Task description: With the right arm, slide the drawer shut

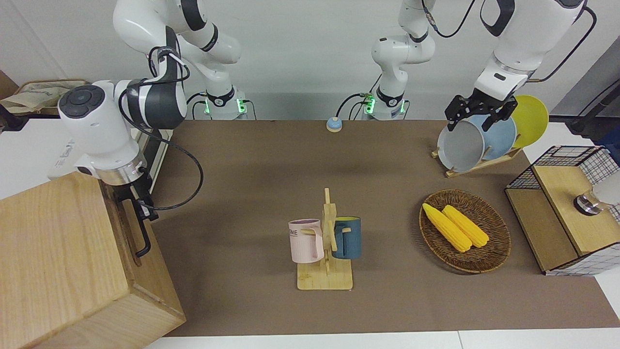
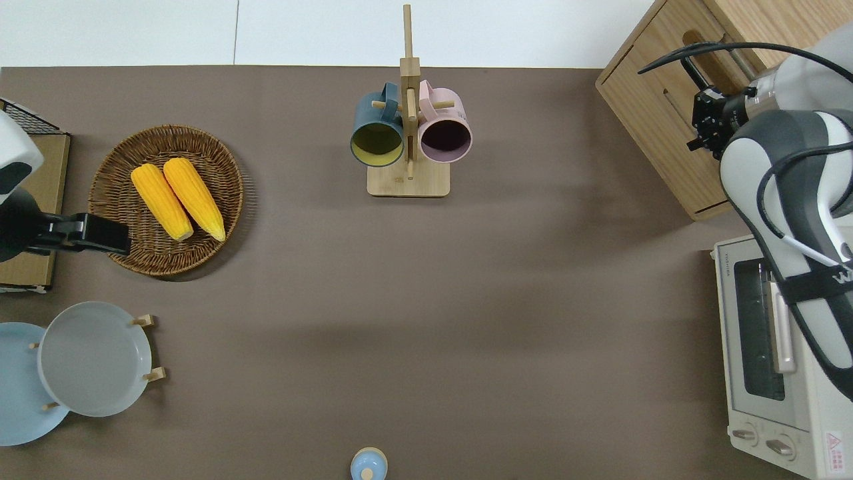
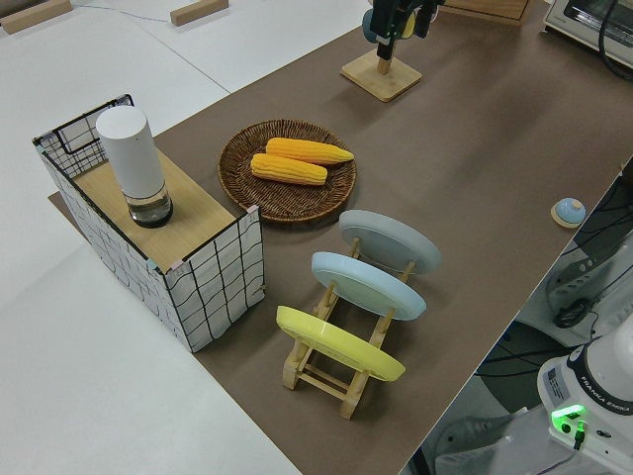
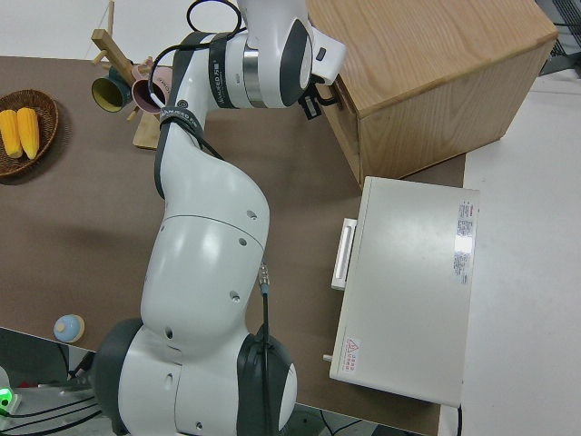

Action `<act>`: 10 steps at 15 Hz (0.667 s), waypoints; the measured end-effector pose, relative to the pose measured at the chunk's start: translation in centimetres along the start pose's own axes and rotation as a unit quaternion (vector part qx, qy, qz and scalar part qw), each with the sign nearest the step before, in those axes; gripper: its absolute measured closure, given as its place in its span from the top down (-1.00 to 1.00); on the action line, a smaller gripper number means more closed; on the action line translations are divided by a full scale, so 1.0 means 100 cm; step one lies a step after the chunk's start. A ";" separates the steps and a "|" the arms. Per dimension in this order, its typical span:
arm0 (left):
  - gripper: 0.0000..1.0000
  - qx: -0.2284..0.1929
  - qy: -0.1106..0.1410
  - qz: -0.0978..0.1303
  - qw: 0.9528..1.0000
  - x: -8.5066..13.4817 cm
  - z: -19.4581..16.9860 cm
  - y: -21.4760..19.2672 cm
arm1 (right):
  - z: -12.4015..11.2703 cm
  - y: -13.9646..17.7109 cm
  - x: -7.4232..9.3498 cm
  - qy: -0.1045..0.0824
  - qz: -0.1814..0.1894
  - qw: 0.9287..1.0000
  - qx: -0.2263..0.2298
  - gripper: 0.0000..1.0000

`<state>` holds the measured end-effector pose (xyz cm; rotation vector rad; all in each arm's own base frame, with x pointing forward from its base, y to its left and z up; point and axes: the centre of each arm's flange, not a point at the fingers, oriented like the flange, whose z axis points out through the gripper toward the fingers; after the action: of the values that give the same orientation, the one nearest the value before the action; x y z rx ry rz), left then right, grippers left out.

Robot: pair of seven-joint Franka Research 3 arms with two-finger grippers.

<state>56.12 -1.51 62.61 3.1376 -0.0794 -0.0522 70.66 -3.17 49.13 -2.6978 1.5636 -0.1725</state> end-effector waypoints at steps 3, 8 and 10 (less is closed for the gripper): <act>0.99 0.000 0.000 0.000 1.000 0.000 0.000 0.000 | 0.000 0.001 0.003 -0.005 0.000 1.000 0.004 -0.98; 0.99 0.000 0.000 0.000 1.000 0.000 0.000 0.000 | 0.000 0.003 0.007 -0.012 -0.002 1.000 0.009 -0.98; 0.99 0.000 0.000 0.000 1.000 0.000 0.000 0.000 | 0.000 0.003 0.007 -0.012 -0.003 1.000 0.009 -0.98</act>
<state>56.12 -1.51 62.61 3.1376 -0.0794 -0.0522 70.75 -3.95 49.16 -2.6808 1.5402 -0.1521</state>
